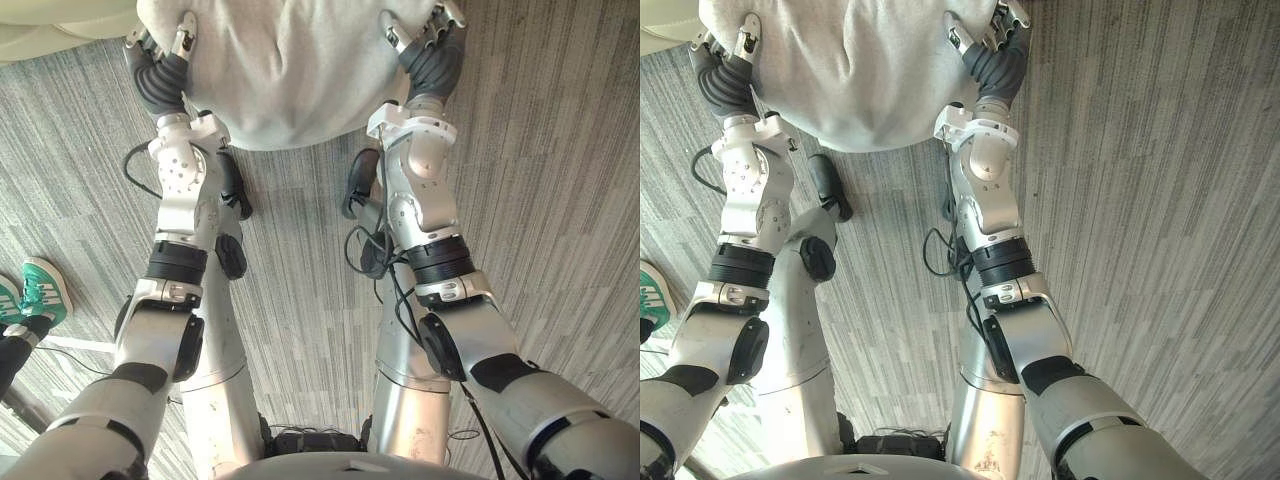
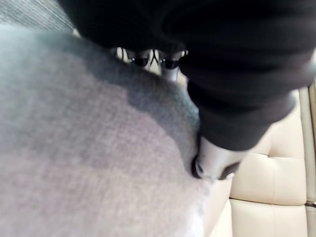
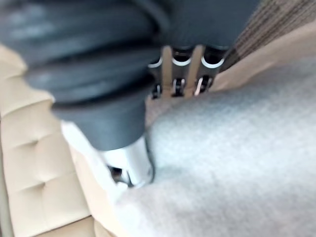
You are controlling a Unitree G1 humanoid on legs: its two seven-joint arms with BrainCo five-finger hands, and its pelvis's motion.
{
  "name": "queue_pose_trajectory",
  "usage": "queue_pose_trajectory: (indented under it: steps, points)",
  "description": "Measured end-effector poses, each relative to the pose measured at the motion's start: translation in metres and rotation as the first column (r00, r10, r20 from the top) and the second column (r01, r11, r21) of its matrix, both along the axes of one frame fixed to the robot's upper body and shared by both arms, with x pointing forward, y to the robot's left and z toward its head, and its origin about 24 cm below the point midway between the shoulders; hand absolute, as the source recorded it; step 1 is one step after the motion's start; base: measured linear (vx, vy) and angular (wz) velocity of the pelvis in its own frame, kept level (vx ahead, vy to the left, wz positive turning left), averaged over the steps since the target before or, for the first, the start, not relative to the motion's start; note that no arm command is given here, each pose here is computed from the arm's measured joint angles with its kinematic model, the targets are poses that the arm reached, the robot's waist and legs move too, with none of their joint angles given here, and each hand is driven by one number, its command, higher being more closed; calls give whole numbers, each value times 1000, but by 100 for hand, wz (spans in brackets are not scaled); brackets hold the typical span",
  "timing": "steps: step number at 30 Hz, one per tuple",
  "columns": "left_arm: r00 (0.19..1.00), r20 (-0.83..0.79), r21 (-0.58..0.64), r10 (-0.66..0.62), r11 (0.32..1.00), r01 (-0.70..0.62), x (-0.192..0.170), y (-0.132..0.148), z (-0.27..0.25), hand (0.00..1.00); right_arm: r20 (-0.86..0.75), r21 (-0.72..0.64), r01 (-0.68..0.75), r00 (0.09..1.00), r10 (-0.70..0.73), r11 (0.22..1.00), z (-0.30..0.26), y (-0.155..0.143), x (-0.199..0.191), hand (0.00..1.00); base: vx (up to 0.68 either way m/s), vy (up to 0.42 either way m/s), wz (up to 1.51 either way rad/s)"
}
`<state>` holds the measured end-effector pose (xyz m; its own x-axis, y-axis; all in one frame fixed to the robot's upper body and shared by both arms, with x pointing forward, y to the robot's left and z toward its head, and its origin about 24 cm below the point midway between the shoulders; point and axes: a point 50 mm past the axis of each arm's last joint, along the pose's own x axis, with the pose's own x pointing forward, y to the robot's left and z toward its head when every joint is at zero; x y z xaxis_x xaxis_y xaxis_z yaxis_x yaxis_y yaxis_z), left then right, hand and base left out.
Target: Pick up cushions and gather them together orderly.
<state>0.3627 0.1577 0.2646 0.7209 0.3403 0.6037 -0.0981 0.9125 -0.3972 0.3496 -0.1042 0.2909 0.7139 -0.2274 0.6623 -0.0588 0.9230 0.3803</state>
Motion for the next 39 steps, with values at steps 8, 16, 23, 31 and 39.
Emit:
queue_pose_trajectory:
  steps: [8,16,23,31,39]
  points:
    - [999,51,1,-17,1000,16,-10,-3,5,100,72,34,-50,996,48,998,-3,-3,-15,100,6,-55,1]
    - [992,129,-9,-9,1000,10,-35,-8,2,100,64,24,-85,994,83,996,-22,-5,-22,100,4,-56,1]
    - [995,95,47,-38,998,33,-67,-29,-41,100,-63,63,-82,994,86,995,-84,-15,-37,100,54,-50,5]
    - [978,-197,107,-65,990,87,-106,-26,-134,100,-362,40,-106,925,113,994,-190,-27,-99,100,138,14,5]
    - [881,-451,26,-146,984,176,-151,-12,-202,100,-545,93,-167,817,191,982,-244,-30,-146,100,176,42,6]
